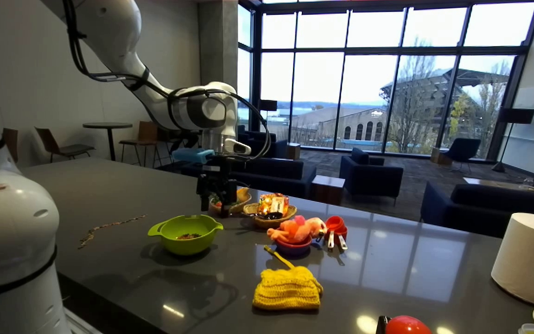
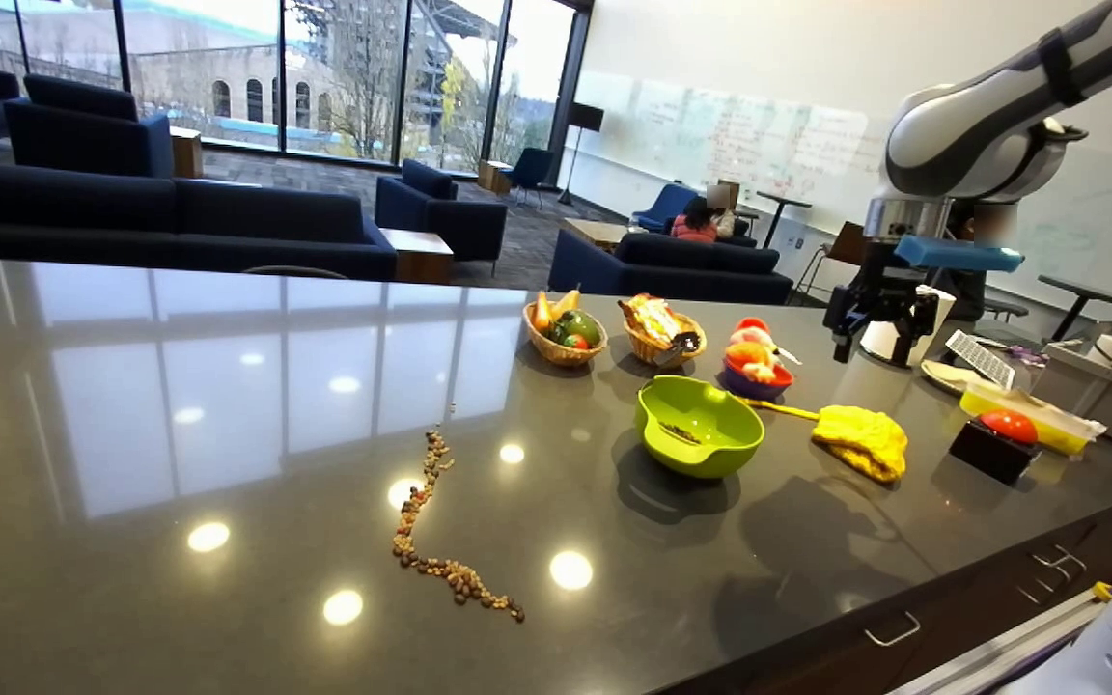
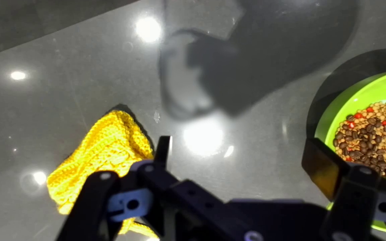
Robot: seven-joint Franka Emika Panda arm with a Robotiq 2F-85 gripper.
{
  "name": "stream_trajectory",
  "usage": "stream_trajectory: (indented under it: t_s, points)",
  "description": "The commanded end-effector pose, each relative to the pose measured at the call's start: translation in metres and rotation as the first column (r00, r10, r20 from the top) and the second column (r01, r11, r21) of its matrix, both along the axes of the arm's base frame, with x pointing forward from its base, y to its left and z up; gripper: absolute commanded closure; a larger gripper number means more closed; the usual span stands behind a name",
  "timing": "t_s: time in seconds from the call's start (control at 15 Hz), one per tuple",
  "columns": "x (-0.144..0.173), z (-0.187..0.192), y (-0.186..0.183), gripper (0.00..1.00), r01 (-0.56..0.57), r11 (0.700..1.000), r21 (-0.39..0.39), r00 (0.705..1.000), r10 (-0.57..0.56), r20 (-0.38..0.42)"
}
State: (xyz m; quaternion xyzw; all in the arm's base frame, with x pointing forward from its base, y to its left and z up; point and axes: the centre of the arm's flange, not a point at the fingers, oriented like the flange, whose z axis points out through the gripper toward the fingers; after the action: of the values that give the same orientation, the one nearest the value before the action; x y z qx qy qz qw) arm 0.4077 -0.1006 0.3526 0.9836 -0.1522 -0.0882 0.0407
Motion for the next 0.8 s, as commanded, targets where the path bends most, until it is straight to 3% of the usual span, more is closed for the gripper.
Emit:
stream_trajectory:
  t_s: [0.0,0.73]
  points:
    - [0.001,-0.006,0.001,0.00,-0.053,0.999,-0.001,0.999,0.053,0.010]
    - [0.041,-0.059,-0.060,0.00,-0.050,0.999,-0.015,0.998,0.050,0.029]
